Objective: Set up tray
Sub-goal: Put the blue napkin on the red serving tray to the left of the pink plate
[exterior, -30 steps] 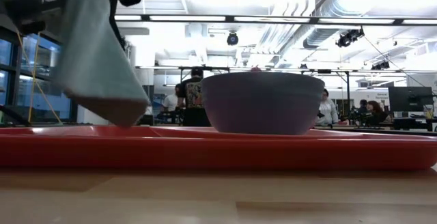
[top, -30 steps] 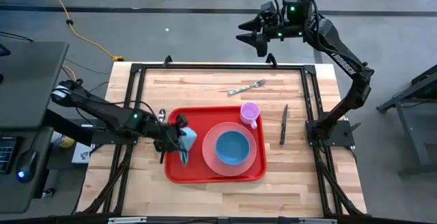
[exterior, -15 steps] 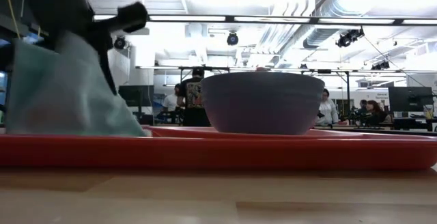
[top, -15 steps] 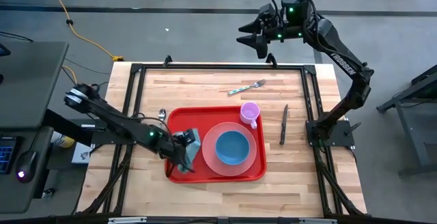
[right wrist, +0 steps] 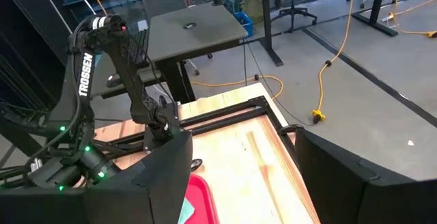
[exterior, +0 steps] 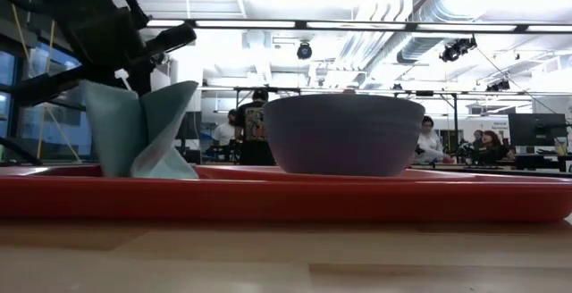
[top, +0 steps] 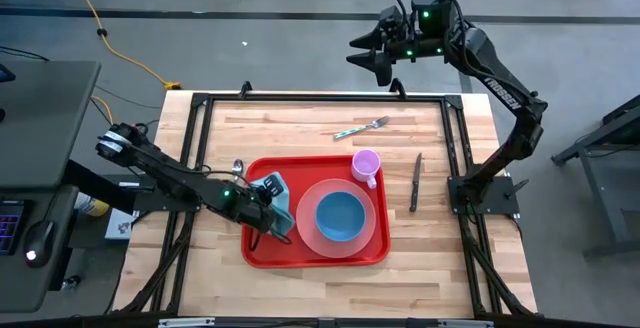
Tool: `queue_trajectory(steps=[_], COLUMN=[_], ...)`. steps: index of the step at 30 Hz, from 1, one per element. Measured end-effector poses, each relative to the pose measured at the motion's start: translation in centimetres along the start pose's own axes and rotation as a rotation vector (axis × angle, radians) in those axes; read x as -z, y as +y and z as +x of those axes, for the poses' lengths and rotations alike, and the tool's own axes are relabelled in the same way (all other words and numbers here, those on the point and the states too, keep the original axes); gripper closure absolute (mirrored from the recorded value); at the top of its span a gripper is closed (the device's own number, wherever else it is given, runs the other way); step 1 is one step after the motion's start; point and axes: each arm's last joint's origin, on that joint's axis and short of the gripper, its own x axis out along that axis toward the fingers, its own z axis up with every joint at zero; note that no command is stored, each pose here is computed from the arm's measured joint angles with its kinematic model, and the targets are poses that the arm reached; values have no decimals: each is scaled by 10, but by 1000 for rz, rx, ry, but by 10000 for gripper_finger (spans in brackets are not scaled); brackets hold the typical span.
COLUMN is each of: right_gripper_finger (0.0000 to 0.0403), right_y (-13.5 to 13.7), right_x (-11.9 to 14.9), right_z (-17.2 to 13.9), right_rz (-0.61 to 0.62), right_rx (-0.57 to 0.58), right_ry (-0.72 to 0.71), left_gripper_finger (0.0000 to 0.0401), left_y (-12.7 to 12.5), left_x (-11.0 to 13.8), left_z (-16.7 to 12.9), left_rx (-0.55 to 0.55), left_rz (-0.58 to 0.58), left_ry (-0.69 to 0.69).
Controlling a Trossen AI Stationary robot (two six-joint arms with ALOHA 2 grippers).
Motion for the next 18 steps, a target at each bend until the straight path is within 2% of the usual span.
queue_trajectory(steps=[4, 8, 14, 18], right_gripper_finger=[164, 164, 164, 164], right_y=[0, 0, 0, 0], right_x=[0, 1, 2, 2], right_z=[0, 0, 0, 0], right_rz=[-11, -11, -7, -7], right_rx=[-1, -1, 0, 0], right_ry=[1, 6, 16, 16], left_gripper_finger=[378, 371, 286, 248], left_y=[-4, -4, -8, -9], left_x=[0, 0, 3, 3], left_z=[0, 0, -1, -1], left_rx=[98, 111, 170, 212], left_rz=[27, -41, -48, -64], left_ry=[-55, -49, -38, -62])
